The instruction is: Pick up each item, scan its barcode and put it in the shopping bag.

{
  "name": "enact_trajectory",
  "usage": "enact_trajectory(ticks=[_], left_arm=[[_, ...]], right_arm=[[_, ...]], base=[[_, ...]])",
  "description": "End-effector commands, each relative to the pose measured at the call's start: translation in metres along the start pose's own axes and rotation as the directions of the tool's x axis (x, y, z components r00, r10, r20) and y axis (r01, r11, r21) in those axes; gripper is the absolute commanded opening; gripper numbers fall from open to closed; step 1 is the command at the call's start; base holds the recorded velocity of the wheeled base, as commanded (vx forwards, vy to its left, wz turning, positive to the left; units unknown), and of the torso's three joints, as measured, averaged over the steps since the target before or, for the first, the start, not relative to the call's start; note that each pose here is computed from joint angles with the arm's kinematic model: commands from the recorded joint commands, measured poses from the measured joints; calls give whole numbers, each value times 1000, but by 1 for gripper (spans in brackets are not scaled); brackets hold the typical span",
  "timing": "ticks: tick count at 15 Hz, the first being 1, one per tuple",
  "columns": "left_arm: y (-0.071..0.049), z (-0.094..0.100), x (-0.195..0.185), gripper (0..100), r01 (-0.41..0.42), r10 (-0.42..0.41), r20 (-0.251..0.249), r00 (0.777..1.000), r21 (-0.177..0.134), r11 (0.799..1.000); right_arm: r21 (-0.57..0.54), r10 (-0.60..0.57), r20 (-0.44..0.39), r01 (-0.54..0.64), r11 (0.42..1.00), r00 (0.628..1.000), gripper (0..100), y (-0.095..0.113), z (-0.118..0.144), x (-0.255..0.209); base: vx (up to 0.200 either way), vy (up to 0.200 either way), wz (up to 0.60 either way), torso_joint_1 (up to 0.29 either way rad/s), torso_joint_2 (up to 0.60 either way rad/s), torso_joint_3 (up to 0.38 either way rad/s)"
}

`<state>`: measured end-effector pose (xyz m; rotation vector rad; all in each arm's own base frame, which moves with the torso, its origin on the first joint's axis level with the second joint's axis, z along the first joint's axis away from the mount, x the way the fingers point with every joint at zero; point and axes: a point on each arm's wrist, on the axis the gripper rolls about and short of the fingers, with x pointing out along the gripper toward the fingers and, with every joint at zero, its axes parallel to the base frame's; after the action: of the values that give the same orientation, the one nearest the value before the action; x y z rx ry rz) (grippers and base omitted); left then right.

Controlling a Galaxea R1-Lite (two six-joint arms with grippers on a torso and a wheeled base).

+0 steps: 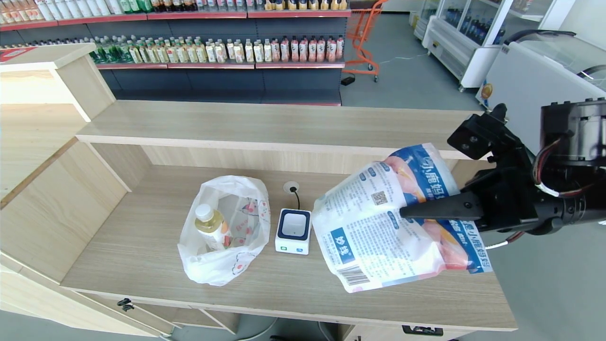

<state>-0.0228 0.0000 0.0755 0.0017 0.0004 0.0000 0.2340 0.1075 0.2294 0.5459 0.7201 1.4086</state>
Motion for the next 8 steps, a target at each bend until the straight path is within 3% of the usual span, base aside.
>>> enact_trajectory(ticks=[1, 8], left_arm=[[0, 0, 0, 100, 2, -2, 0, 1000, 0, 1000], [0, 0, 0, 100, 0, 0, 0, 1000, 0, 1000]], right_arm=[[0, 6, -7, -6, 1000, 1000, 0, 1, -1, 2], [-6, 4, -4, -4, 1000, 1000, 0, 3, -2, 2]], base=[[0, 0, 0, 0, 0, 0], [0, 0, 0, 0, 0, 0]])
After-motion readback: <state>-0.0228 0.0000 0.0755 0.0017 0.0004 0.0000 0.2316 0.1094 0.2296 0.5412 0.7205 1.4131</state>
